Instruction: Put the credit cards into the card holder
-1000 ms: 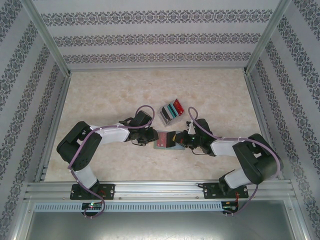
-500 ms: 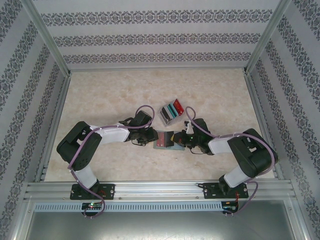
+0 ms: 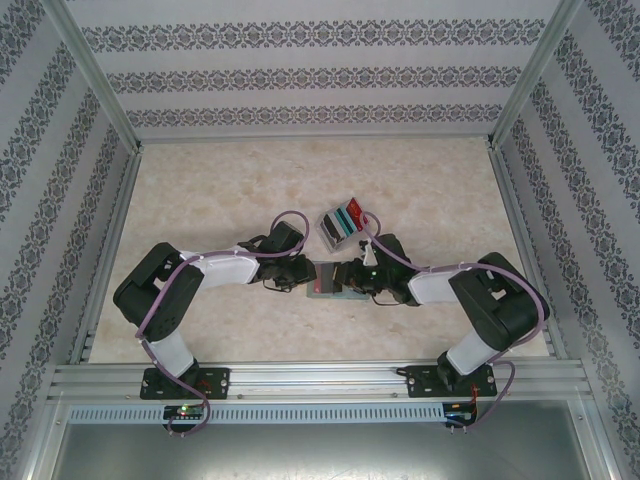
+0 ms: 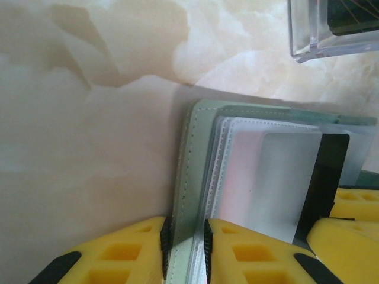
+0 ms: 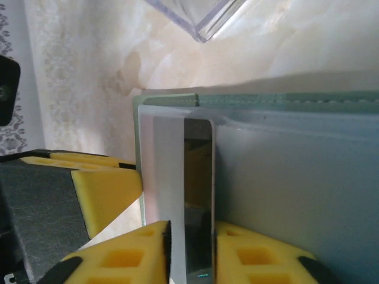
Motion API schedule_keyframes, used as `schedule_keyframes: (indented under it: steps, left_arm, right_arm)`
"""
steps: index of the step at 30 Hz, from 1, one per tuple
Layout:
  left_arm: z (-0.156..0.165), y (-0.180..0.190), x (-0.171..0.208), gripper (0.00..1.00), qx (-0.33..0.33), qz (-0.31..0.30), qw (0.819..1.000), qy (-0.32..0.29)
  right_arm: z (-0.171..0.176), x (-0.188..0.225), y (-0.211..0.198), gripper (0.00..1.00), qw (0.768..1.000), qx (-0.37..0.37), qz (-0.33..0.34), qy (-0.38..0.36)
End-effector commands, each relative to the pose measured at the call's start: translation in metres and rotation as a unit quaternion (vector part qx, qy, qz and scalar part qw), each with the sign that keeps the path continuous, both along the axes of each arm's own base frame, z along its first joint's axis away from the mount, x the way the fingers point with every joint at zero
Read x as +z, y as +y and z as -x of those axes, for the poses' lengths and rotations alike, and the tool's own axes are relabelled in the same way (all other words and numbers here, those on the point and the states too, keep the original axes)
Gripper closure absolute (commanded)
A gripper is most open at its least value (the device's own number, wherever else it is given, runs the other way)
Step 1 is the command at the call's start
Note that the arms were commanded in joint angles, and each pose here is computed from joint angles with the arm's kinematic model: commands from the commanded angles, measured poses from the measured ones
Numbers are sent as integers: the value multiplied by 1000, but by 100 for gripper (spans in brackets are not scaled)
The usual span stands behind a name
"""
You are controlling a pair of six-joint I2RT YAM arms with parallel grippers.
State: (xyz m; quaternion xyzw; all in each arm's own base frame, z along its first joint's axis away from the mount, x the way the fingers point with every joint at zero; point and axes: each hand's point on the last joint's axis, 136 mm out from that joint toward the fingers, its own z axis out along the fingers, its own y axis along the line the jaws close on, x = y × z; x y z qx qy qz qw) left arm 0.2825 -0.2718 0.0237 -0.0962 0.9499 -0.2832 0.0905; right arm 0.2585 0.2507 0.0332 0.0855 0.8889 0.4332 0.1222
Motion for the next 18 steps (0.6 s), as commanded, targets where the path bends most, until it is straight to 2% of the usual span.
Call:
schedule_keyframes:
  steps: [1,3,8,13,18]
  left_arm:
    - [7,-3,-1,75,-6,-4,1000,5]
    - [7,-2,-2,75,-5,-5,1000,5]
    - [6,-4,-2,75,-6,-1,1000,6]
    - [6,-5,-1,75,-8,1,1000,4]
    - [7,-5,-1,74,-5,4,1000,5]
  right_arm:
    - [7,-6,-14,72,998,-3,57,10]
    - [8,-3,-21,69,997,0,83,4]
    - [8,-7,-22,69,995,6,95,13]
    - [6,-7,-11,85,996,17,82,13]
    - [2,-1,4,91,997,37,67,8]
